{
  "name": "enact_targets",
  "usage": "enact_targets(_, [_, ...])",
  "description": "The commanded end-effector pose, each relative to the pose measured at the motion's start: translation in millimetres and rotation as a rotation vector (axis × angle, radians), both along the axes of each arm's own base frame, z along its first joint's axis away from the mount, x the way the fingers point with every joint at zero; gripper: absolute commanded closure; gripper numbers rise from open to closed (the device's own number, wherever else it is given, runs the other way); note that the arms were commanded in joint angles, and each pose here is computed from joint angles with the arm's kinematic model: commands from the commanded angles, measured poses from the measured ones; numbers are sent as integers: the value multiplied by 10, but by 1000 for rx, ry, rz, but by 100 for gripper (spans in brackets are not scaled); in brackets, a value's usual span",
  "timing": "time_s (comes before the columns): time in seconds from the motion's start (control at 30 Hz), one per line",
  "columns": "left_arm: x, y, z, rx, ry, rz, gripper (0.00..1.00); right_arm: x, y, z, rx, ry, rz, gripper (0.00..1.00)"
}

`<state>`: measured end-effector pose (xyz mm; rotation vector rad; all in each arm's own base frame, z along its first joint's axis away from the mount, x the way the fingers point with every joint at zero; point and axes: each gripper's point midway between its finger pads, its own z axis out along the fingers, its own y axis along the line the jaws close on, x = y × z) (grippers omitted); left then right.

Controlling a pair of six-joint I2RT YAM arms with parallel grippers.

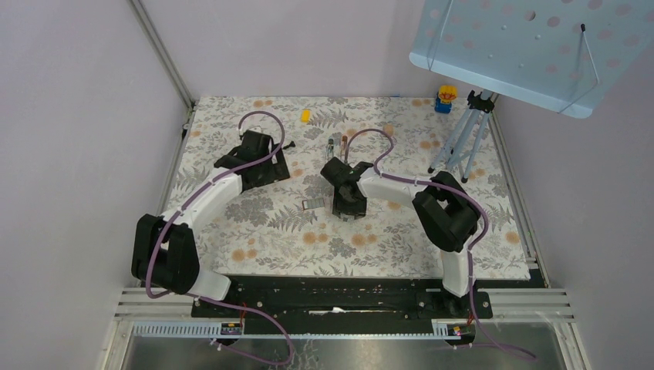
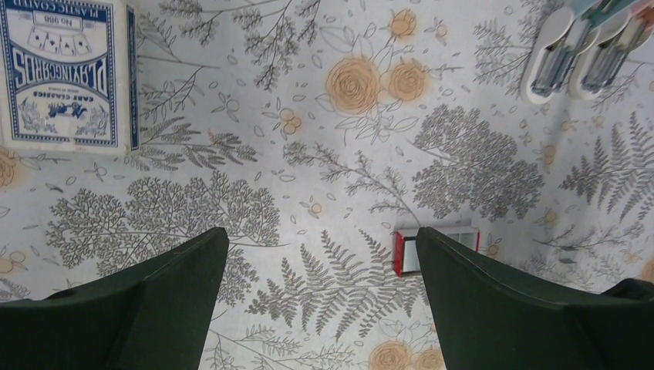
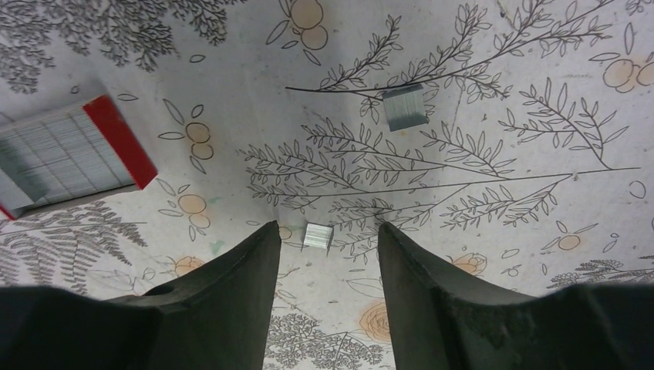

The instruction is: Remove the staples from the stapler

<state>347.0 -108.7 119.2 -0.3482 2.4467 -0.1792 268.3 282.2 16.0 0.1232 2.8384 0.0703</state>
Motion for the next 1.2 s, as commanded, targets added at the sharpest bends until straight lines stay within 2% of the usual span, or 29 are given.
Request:
enact_targets(0.0, [-25,43,53,6,-30,-12,3,-5,52,19,-8,-1,-22,45])
enact_targets(0.2, [-12,98,113,17,-47,-3,3,-75,57,-48,-38,33,6,51])
enact_targets(0.43, [-38,129,126,19,-53,2,3,-147,63,-82,-62,48,26,67])
enact_targets(0.6, [-26,135,122,13,-50,4,3,-144,75,-105,-65,50,30,74])
enact_targets(1.17, [-10,180,100,-7,-41,19,3,-7,117,42,-57,-20,66,78])
